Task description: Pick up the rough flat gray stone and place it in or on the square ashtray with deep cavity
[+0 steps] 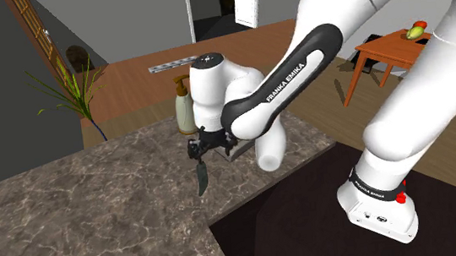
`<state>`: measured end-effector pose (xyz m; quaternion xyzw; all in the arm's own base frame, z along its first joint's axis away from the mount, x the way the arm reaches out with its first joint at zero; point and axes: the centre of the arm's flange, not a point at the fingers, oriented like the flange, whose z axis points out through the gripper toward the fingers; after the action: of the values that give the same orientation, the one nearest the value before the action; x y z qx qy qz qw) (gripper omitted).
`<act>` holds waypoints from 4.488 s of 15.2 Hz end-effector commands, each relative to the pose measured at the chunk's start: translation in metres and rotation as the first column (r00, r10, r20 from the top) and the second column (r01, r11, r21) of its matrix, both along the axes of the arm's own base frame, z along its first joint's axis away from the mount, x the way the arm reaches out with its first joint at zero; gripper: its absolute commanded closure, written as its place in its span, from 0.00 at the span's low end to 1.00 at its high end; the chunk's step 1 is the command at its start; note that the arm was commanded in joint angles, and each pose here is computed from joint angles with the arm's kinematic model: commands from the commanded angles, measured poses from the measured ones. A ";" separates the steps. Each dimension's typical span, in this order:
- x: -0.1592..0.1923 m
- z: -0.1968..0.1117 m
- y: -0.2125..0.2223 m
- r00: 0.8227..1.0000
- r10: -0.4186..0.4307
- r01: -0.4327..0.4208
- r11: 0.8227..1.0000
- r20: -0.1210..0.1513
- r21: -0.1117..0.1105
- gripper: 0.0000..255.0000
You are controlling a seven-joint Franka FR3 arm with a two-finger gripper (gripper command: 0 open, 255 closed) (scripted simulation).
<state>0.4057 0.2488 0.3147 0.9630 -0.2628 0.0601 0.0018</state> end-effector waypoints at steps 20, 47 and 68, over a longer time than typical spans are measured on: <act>0.053 -0.112 0.043 0.985 -0.171 0.171 0.985 0.015 -0.007 0.00; 0.053 -0.033 0.043 0.985 -0.171 0.171 0.985 0.015 -0.007 1.00; 0.068 0.002 -0.128 0.985 -0.171 0.171 0.985 0.015 -0.007 1.00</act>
<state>0.4729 0.1375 0.3136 0.9361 -0.3451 0.0671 0.0092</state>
